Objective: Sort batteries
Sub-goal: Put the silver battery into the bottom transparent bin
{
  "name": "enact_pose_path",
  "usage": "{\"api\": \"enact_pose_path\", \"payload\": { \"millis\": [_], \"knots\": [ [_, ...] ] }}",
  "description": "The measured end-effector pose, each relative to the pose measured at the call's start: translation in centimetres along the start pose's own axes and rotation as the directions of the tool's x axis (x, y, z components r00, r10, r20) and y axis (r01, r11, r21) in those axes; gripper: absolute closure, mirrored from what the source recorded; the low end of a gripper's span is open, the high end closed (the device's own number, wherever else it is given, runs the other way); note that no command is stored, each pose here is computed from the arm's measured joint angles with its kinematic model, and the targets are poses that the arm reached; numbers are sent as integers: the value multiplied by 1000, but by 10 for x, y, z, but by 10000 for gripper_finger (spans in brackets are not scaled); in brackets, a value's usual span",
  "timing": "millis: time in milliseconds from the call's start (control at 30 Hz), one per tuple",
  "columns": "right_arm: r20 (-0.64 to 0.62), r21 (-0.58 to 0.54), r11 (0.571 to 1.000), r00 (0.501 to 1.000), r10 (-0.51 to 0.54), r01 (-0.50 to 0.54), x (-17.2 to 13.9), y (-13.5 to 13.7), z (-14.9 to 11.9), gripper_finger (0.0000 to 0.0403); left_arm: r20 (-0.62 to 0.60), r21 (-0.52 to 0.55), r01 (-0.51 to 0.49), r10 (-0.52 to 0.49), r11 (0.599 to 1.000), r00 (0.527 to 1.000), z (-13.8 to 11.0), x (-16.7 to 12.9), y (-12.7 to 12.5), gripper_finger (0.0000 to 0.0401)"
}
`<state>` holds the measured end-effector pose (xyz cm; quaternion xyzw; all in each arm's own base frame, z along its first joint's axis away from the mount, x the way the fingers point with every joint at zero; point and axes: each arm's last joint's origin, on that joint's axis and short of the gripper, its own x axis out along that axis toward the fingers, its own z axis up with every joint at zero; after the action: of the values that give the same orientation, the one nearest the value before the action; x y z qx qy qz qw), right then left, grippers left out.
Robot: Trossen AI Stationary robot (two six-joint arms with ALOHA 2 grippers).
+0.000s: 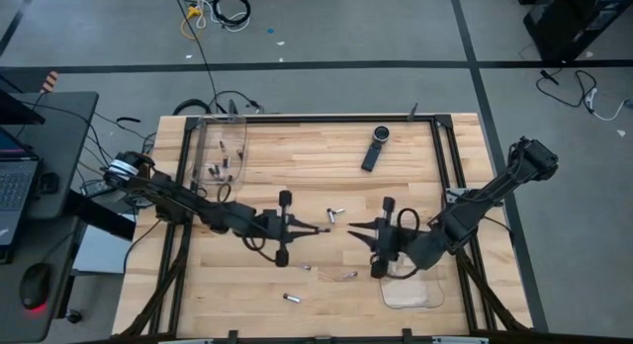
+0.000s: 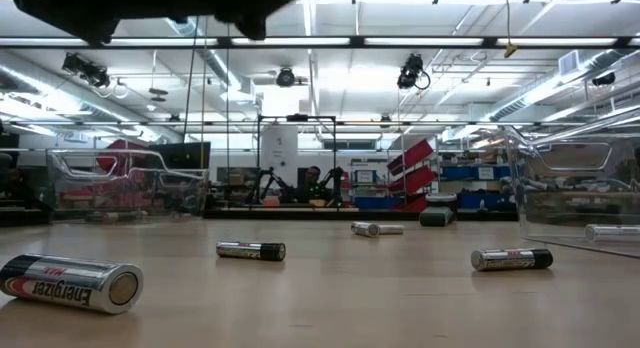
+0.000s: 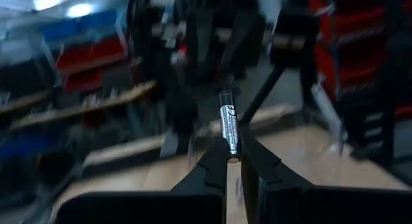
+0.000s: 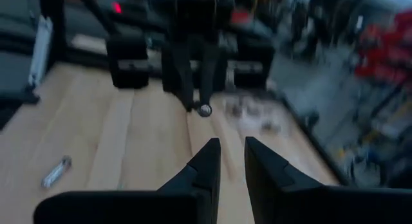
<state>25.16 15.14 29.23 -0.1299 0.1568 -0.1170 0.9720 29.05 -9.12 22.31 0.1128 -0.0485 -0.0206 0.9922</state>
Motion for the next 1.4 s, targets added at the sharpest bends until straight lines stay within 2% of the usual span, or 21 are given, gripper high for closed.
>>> {"api": "enact_pose_path", "payload": {
  "millis": [167, 333, 533, 700, 933, 1167, 1400],
  "knots": [
    [189, -56, 998, 982, 10, 0, 4, 2, -5, 339, 110, 13, 22, -23, 1000, 994, 10, 0, 2, 389],
    [390, -64, 997, 919, 64, -43, 5, -4, -15, 324, 168, 21, -4, 0, 1000, 986, 15, 0, 6, 389],
    [495, -58, 995, 863, 98, -79, 12, -17, -21, 294, 199, 11, -45, 42, 999, 979, 17, 2, 16, 389],
    [510, -66, 997, 857, 71, -43, 18, -26, -20, 267, 232, 2, -52, 51, 999, 971, 26, 9, 19, 389],
    [544, -75, 995, 833, 96, -66, 22, -33, -17, 240, 239, 9, -46, 42, 999, 970, 28, 28, 19, 389],
    [550, -75, 995, 829, 99, -69, 22, -33, -17, 233, 270, 16, -28, 22, 999, 963, 33, 44, 21, 389],
    [555, -72, 995, 826, 96, -68, 22, -33, -16, 236, 269, 23, -6, 0, 1000, 963, 27, 65, 17, 389]
  ]
}}
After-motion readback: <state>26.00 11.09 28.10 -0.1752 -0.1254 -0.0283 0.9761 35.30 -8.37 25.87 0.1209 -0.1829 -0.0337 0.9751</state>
